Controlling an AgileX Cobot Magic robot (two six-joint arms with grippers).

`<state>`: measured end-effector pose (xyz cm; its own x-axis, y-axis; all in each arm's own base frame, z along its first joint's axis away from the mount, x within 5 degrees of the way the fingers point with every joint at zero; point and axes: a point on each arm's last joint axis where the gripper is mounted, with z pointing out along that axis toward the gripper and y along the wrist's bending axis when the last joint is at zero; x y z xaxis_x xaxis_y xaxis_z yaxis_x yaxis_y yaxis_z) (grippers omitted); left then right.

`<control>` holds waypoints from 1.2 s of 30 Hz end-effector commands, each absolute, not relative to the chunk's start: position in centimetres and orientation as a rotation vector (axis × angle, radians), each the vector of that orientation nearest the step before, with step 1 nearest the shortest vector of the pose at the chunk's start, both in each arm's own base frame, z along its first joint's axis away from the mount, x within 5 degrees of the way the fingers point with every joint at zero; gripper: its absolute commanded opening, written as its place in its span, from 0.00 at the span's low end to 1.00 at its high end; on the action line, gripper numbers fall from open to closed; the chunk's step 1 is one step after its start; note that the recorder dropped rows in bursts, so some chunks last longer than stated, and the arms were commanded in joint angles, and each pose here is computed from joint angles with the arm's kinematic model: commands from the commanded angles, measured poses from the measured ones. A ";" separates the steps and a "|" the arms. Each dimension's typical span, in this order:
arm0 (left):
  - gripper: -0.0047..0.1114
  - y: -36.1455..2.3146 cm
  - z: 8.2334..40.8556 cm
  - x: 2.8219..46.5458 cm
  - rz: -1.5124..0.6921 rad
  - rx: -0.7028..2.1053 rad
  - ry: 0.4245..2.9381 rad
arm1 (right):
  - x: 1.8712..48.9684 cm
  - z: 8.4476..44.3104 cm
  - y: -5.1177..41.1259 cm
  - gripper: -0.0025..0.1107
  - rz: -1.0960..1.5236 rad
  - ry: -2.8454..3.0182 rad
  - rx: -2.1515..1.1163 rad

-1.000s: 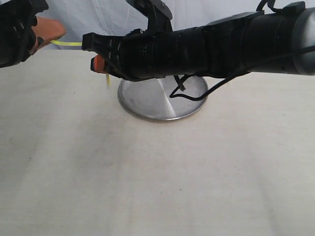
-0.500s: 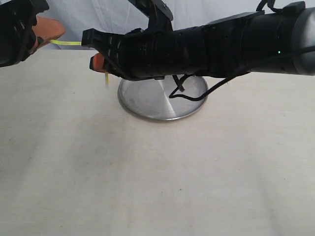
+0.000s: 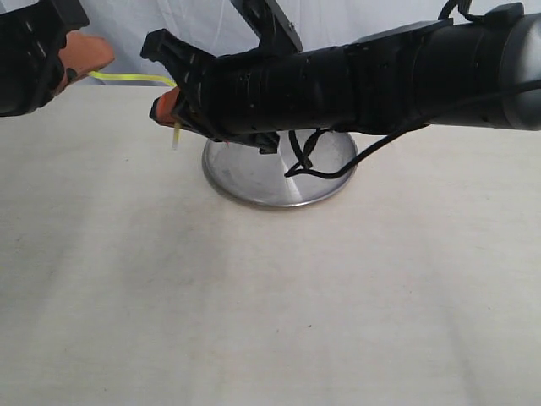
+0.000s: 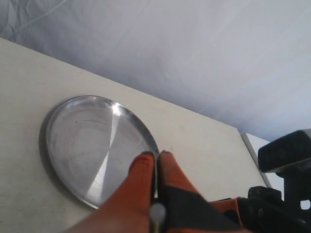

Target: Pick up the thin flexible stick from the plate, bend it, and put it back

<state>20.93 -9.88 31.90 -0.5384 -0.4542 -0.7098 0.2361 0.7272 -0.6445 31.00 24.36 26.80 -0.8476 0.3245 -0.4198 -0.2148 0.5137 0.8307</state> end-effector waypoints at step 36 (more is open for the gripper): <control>0.04 -12.0 29.9 20.5 -0.913 0.200 2.049 | 31.3 27.5 24.1 0.02 1.436 2.219 0.404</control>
<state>21.07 -11.17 30.50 -0.5803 -0.2442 -0.7769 0.3906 0.7536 -0.5287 31.37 24.08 26.71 -0.8510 0.4672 -0.2396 -0.0075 0.4455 0.8952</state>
